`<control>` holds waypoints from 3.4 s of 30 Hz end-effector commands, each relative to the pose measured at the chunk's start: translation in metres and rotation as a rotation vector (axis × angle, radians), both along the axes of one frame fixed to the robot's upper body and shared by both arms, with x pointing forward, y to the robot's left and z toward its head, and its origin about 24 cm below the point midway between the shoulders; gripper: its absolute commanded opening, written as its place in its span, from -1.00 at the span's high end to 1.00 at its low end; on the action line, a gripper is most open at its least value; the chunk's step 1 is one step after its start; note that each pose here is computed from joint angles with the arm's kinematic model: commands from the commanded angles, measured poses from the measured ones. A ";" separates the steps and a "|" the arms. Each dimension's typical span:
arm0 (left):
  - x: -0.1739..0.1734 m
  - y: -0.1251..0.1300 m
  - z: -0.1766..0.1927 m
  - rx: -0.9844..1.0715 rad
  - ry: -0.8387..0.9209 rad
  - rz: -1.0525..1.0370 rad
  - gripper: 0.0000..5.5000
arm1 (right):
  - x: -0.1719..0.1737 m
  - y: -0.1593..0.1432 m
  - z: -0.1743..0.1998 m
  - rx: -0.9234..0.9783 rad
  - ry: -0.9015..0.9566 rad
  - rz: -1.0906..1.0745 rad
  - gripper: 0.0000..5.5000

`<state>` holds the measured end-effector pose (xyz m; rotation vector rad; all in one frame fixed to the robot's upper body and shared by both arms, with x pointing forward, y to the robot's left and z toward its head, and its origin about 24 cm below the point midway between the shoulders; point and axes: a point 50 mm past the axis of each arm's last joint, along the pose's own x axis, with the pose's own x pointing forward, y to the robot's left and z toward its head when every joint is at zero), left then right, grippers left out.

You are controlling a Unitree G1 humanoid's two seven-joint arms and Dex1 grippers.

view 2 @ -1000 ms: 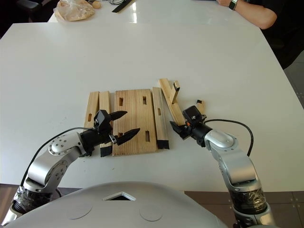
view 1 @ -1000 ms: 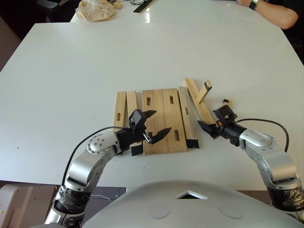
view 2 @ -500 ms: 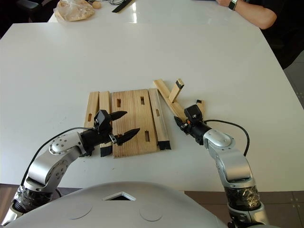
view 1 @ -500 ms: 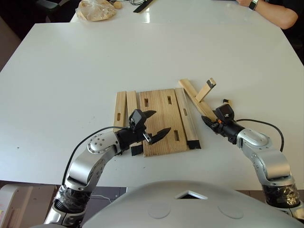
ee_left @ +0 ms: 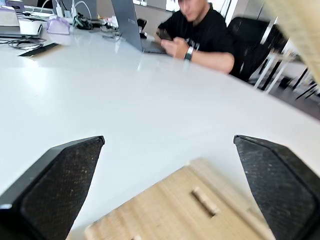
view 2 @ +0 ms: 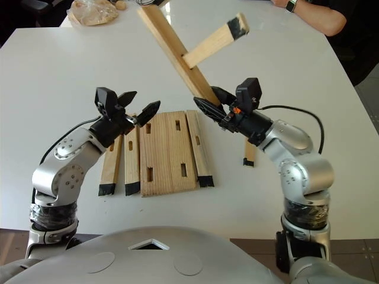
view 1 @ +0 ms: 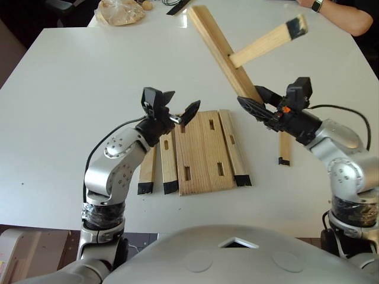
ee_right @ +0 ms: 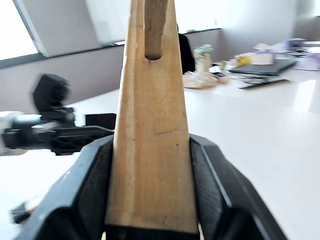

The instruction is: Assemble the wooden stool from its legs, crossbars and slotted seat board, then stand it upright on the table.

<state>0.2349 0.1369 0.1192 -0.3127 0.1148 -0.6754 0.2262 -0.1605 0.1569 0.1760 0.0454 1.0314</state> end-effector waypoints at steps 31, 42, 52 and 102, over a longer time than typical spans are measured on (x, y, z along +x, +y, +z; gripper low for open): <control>-0.043 -0.017 0.054 -0.186 -0.112 -0.699 -0.04 | 0.002 -0.025 0.011 -0.152 0.113 0.591 0.25; -0.048 -0.017 0.054 -0.182 -0.122 -0.761 0.24 | 0.002 -0.032 0.001 -0.246 0.127 0.671 0.25; -0.046 -0.019 0.053 -0.188 -0.114 -0.756 0.24 | 0.003 -0.030 -0.001 -0.261 0.122 0.682 0.25; -0.073 0.065 0.047 0.296 -0.104 -0.615 0.25 | 0.004 -0.062 0.002 -0.120 0.052 0.260 -0.09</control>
